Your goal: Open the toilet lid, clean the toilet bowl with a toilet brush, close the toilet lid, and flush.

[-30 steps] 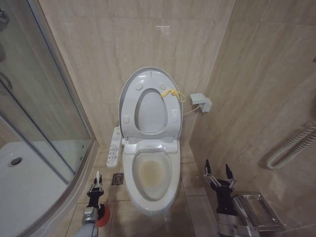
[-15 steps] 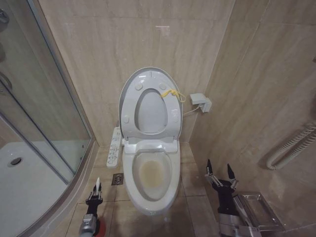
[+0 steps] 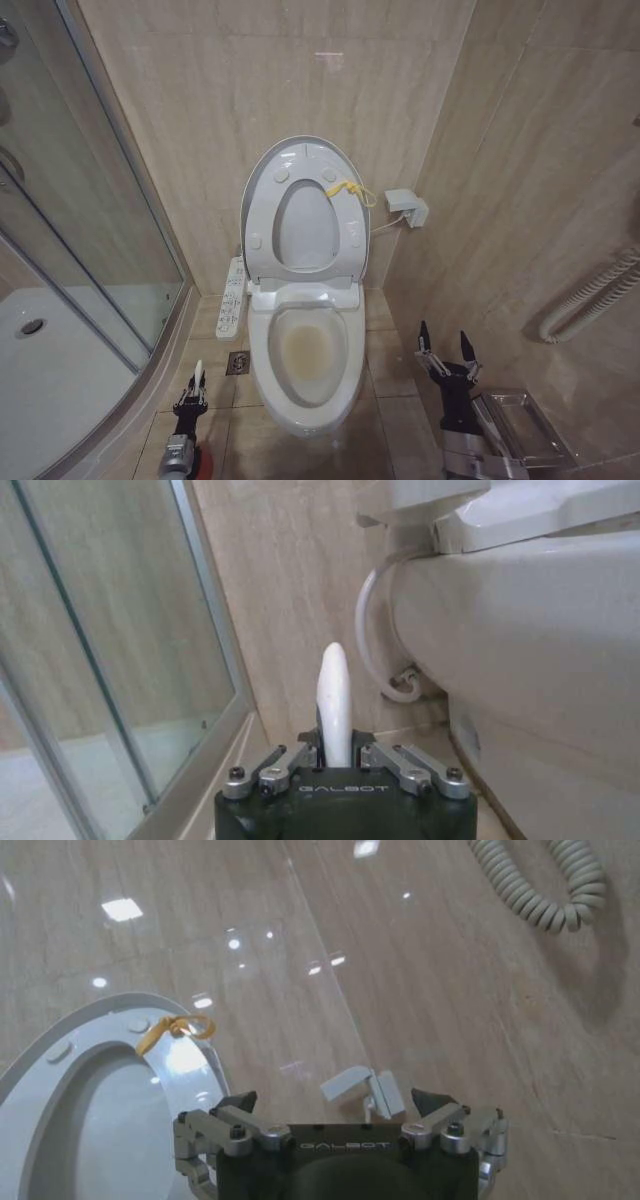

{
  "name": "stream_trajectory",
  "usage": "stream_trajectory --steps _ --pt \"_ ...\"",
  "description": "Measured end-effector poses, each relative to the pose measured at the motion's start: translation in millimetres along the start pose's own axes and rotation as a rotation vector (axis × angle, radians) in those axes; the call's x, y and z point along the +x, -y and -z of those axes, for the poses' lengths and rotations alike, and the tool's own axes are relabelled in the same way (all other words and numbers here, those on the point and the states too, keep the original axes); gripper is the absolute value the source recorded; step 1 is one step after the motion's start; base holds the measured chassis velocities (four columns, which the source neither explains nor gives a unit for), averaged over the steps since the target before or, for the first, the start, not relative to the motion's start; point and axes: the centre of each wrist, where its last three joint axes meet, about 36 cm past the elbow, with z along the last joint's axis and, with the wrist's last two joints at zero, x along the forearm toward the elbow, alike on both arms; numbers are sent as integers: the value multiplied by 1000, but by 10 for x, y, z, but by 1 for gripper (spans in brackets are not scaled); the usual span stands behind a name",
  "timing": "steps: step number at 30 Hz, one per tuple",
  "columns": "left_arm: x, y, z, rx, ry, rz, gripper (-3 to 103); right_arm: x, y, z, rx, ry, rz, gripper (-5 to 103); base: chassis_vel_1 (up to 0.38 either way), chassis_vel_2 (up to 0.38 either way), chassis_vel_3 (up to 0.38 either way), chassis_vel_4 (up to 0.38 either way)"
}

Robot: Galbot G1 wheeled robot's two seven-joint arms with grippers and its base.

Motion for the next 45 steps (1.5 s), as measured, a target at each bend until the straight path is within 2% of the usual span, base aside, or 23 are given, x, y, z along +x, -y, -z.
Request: stream_trajectory --steps 8,16,25,31,45 --pt "-102 3 -10 10 28 -6 19 -5 2 -5 -1 0 0 100 0 0 0 0" --pt "-471 78 142 34 95 -33 19 -2 9 -5 1 -2 4 100 0 0 0 0" --pt "-716 72 214 33 116 -58 19 15 49 -21 6 -8 2 100 0 0 0 0" --pt "-677 100 213 35 122 -67 19 14 51 -29 5 -8 2 100 0 0 0 0" --pt "-548 108 164 19 70 -62 19 3 48 -39 4 -7 0 100 0 0 0 0"
